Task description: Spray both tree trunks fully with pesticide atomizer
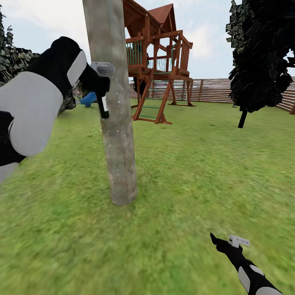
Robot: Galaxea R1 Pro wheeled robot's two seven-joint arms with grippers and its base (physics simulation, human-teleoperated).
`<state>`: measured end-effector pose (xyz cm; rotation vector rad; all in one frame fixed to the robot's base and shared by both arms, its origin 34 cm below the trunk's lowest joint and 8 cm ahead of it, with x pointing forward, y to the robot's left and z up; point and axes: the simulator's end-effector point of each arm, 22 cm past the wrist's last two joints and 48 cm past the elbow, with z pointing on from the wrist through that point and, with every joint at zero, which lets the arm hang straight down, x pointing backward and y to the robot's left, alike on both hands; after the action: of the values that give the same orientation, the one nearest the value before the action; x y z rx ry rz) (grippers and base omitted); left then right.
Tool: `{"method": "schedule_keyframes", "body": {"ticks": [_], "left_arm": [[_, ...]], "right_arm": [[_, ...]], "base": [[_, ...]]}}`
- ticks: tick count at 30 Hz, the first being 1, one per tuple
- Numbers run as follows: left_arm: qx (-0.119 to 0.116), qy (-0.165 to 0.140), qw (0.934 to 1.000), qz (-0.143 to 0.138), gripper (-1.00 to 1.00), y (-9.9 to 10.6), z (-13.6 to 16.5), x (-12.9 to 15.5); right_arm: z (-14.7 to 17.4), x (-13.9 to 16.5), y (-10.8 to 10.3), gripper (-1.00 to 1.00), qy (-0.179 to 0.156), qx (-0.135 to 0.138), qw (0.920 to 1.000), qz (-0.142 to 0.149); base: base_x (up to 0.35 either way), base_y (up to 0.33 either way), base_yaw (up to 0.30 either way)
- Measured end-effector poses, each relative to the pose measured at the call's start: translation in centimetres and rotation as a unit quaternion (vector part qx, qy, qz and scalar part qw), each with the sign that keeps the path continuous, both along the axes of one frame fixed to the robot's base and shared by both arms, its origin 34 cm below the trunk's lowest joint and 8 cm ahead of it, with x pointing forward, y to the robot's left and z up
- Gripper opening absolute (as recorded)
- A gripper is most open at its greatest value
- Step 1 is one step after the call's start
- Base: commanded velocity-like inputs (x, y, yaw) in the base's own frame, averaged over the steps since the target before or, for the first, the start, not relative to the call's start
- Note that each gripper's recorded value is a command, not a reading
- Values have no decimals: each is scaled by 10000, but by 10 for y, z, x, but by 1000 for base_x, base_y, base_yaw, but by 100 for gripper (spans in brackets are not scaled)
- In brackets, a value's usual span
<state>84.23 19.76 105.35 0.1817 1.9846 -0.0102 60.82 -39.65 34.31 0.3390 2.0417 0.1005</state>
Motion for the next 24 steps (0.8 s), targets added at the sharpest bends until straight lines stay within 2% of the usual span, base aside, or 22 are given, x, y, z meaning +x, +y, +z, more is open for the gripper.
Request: {"method": "schedule_keyframes", "body": {"ticks": [3,5,8,11,13,16,19,21,23,24], "left_arm": [[0,18,10000,10,-100,1,4,-1],[9,115,9999,25,-100,2,-4,0],[32,600,9982,89,-100,7,-46,3],[42,873,9961,124,-100,11,-70,3],[49,1223,9924,155,-100,14,-107,3],[46,1511,9884,168,-100,16,-144,3],[58,1940,9808,169,-100,17,-211,0],[60,2116,9772,165,-100,17,-244,-2],[60,2337,9722,156,-100,19,-292,-6],[62,2397,9707,156,-100,19,-303,-9]], "right_arm": [[0,0,0,100,2,0,10000,-1],[0,0,0,100,4,-1,10000,-1],[0,0,0,100,4,0,10000,0],[0,0,0,100,4,-1,10000,-1],[-1,0,0,100,6,0,10000,-1],[-1,0,0,100,5,1,10000,2],[-1,0,0,100,6,0,10000,-1],[-1,0,0,100,5,0,10000,-1],[-1,0,0,100,7,0,10000,0],[0,0,0,100,5,-1,10000,0]], "base": [[0,0,0],[0,0,0],[0,0,0],[0,0,0],[0,0,0],[0,0,0],[0,0,0],[0,0,0],[0,0,0],[0,0,0]]}}
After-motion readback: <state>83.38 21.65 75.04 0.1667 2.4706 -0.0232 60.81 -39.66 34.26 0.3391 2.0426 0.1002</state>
